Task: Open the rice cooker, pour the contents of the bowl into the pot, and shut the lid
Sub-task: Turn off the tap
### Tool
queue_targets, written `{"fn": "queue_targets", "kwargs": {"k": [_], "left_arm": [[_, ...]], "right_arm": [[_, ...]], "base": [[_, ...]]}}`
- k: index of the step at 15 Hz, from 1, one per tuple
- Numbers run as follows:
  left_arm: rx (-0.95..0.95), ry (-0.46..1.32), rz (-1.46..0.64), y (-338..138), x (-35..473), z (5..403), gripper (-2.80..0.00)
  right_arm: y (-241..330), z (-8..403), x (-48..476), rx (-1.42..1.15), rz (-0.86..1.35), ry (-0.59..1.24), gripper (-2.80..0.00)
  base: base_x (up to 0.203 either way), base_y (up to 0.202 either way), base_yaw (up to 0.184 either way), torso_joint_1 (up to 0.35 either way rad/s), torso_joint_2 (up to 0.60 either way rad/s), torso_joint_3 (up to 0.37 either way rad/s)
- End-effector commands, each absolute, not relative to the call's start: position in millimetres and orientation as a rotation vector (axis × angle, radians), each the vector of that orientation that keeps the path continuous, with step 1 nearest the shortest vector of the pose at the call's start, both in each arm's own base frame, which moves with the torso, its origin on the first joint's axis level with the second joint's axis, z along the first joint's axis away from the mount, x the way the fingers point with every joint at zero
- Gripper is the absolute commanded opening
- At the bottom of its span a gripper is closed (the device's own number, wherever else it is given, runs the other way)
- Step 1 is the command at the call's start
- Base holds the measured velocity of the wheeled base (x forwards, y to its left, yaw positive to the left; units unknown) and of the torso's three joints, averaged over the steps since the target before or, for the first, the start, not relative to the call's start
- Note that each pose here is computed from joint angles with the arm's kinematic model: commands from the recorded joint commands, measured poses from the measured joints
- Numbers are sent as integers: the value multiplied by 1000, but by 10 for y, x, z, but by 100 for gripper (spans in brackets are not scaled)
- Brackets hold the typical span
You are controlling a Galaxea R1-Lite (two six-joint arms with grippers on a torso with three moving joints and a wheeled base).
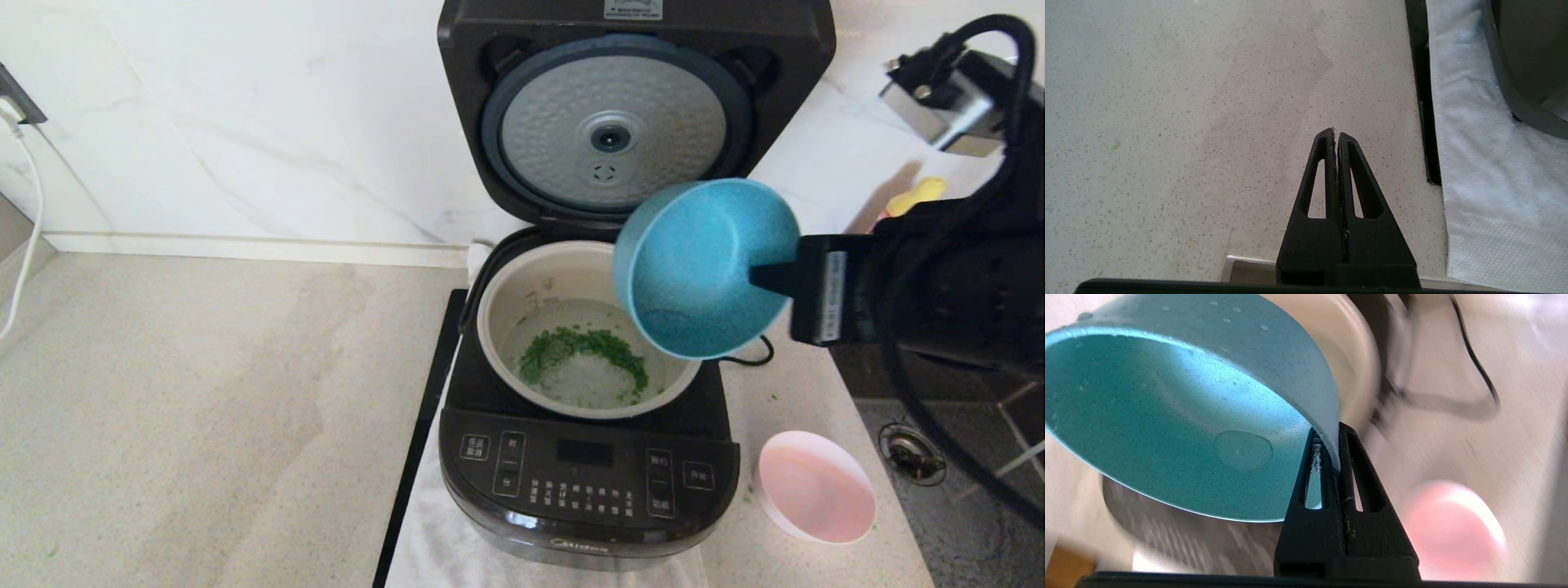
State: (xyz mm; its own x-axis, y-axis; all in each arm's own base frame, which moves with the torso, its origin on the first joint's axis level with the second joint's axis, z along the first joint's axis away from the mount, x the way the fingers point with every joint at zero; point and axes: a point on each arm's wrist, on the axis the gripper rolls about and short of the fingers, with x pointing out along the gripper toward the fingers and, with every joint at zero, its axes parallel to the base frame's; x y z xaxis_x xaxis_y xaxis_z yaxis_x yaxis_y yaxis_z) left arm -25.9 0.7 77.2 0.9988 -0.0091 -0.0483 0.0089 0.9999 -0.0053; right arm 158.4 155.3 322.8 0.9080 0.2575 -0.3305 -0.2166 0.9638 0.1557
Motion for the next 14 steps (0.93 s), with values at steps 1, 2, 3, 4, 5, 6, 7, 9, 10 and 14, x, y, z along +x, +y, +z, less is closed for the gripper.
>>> {"fn": "queue_targets", "kwargs": {"k": [1, 2, 3, 4, 5, 6, 7, 9, 10, 14], "left_arm": [[-5, 46, -8, 7, -262, 770, -280], [-5, 46, -8, 7, -262, 770, -280], [-5, 46, -9, 7, -262, 770, -280], [-5, 46, -9, 7, -262, 770, -280], [-5, 46, -9, 7, -262, 770, -280], [-5, 46, -9, 7, -262, 770, -280], [-5, 47, -9, 7, -261, 770, -280], [-5, 46, -8, 7, -262, 770, -280], [-5, 46, -8, 7, -262, 770, -280], [-5, 46, -9, 7, -262, 770, -280]], "right_arm": [[1091, 3352, 1309, 101, 202, 445, -280], [945, 3362, 1220, 96, 174, 466, -280], [800, 3357, 1135, 92, 144, 495, -280], [661, 3335, 1058, 90, 115, 538, -280], [531, 3301, 981, 94, 88, 592, -280], [428, 3255, 911, 101, 65, 650, -280], [332, 3185, 835, 108, 38, 726, -280], [221, 2960, 683, 114, 18, 888, -280], [202, 2821, 634, 103, 20, 950, -280], [201, 2271, 591, 75, 34, 1154, -280]], "base": [[0, 0, 0, 0, 0, 0], [0, 0, 0, 0, 0, 0], [0, 0, 0, 0, 0, 0], [0, 0, 0, 0, 0, 0], [0, 0, 0, 0, 0, 0], [0, 0, 0, 0, 0, 0], [0, 0, 0, 0, 0, 0], [0, 0, 0, 0, 0, 0], [0, 0, 0, 0, 0, 0], [0, 0, 0, 0, 0, 0]]}}
